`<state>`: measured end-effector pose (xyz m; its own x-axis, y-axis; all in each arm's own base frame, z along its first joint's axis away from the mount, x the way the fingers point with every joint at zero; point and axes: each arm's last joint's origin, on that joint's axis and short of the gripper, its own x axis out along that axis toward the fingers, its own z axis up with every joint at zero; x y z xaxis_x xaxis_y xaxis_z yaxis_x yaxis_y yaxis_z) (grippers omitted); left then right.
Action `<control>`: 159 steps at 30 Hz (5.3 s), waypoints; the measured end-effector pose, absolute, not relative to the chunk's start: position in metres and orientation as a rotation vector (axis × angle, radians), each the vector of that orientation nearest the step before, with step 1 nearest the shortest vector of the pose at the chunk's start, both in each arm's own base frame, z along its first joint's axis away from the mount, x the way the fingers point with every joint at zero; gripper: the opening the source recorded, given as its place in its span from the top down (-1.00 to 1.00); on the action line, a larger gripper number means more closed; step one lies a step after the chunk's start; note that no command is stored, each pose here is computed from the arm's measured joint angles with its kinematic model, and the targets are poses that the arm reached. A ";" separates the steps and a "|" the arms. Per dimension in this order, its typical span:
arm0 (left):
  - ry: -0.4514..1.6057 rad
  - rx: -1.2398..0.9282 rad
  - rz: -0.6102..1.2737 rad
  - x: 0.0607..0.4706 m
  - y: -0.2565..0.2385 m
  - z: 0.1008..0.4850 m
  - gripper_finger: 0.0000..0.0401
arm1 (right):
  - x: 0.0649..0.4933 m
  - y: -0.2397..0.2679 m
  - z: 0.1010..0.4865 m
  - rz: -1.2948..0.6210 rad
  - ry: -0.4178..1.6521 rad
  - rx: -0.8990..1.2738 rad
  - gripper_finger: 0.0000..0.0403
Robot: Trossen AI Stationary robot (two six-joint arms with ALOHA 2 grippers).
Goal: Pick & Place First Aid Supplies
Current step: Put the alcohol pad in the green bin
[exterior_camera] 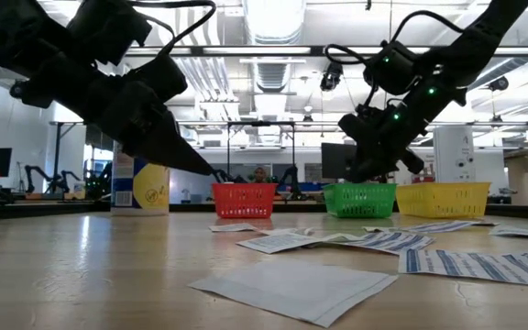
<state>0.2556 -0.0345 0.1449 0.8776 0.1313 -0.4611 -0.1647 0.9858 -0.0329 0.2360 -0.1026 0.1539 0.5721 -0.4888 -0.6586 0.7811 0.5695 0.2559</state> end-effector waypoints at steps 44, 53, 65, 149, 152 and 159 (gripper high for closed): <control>0.552 -0.110 -0.085 0.272 -0.047 0.132 0.85 | 0.275 0.043 0.183 -0.270 0.413 0.577 0.68; 0.567 -0.085 -0.085 0.282 -0.048 0.127 0.85 | 0.289 0.062 0.167 -0.207 0.398 0.575 0.67; 0.634 -0.068 -0.033 0.290 -0.048 0.106 0.85 | 0.325 0.072 0.154 -0.213 0.431 0.541 0.67; 0.682 -0.134 0.016 0.289 -0.047 0.086 0.85 | 0.391 0.030 0.110 -0.164 0.761 0.699 0.85; 0.680 -0.133 0.016 0.289 -0.047 0.086 0.85 | 0.391 0.030 0.110 -0.157 0.760 0.683 0.93; 0.662 -0.091 0.015 0.287 -0.046 0.101 0.85 | 0.390 0.024 0.112 -0.159 0.761 0.656 0.96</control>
<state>0.2869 -0.0463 0.1011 0.7890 -0.0153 -0.6143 -0.0425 0.9959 -0.0793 0.3903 0.0241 0.1118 0.7232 0.0960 -0.6839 0.3614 0.7913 0.4932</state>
